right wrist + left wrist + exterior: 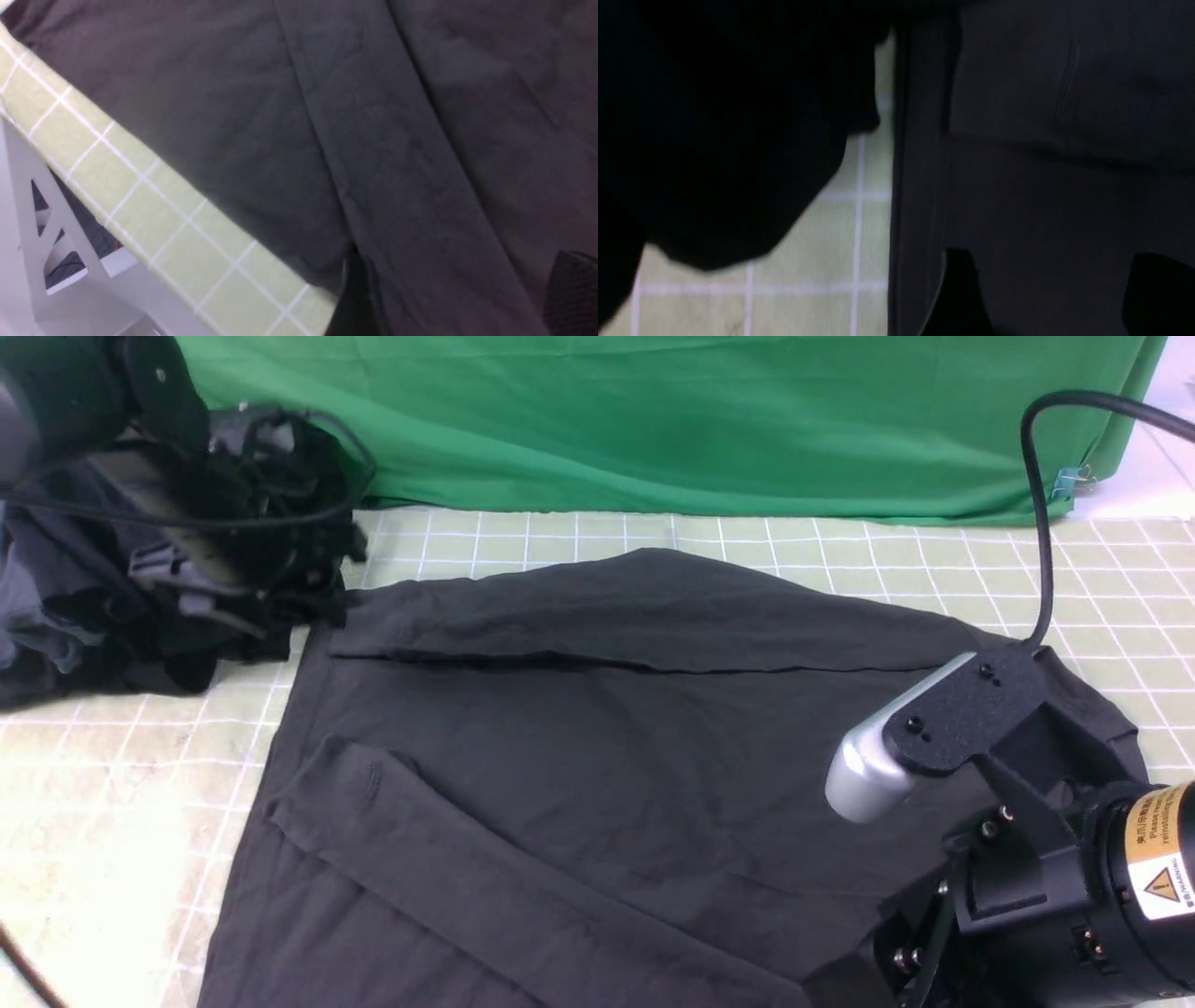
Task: Fold a long-sleeved shirt over a green coffee tablecloth.
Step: 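Grab the top left corner of the dark shirt with the left gripper, then fold the left side of the dark shirt inward over its body with the left gripper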
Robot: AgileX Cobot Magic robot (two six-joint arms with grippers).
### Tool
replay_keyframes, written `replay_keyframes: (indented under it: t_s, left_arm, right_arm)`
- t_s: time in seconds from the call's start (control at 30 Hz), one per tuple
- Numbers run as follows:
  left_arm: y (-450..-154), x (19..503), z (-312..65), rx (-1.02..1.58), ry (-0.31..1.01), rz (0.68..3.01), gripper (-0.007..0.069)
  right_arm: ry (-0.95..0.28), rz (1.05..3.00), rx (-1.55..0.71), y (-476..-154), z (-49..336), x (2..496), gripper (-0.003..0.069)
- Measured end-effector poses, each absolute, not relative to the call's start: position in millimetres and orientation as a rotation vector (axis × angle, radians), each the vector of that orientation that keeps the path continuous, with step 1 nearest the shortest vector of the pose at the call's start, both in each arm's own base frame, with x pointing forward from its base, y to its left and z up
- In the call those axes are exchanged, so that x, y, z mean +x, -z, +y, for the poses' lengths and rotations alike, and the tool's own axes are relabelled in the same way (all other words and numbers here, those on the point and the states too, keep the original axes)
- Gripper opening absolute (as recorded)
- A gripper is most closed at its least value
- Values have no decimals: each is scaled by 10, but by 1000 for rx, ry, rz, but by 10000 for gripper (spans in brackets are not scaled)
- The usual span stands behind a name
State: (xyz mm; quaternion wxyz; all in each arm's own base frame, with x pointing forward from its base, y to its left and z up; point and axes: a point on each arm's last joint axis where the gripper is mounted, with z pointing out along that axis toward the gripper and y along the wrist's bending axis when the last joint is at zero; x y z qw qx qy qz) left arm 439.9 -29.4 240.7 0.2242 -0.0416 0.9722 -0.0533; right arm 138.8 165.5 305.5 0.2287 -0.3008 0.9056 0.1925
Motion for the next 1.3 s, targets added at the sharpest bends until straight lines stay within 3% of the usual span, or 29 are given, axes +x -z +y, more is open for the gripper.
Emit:
replay_keyframes:
  t_s: [0.23,0.6,0.67,0.7,0.73,0.8,0.83,0.9,1.07,1.17,1.3]
  left_arm:
    - [-2061,4781,-315,-119,149,2678,392]
    - [-1701,4922,-337,-82,160,2717,370]
    - [-1692,4920,-353,-56,178,2722,296]
    - [-1692,4918,-354,-57,180,2723,296]
    - [-1697,4918,-362,-53,192,2724,210]
    - [-1701,4917,-368,-35,197,2725,141]
    - [-1704,4913,-377,-14,206,2729,62]
    - [-1706,4902,-379,-3,215,2741,25]
    - [-1835,4833,-405,-2,260,2789,14]
    - [-2102,4757,-438,15,316,2787,14]
    - [-2602,4554,-473,48,364,2768,14]
  right_arm:
    - [-513,2487,-836,-3053,1648,1395,484]
    - [-490,2481,-844,-3051,1639,1404,484]
    - [-487,2480,-846,-3051,1638,1405,484]
    - [-487,2480,-846,-3051,1638,1405,484]
    - [-487,2480,-845,-3051,1637,1406,484]
    - [-483,2477,-847,-3051,1636,1408,484]
    - [-478,2475,-849,-3051,1634,1410,484]
    - [-472,2473,-852,-3050,1632,1413,484]
    - [-449,2466,-857,-3049,1622,1423,484]
    - [-421,2469,-818,-3063,1605,1446,484]
    - [-283,2432,-730,-3124,1535,1545,484]
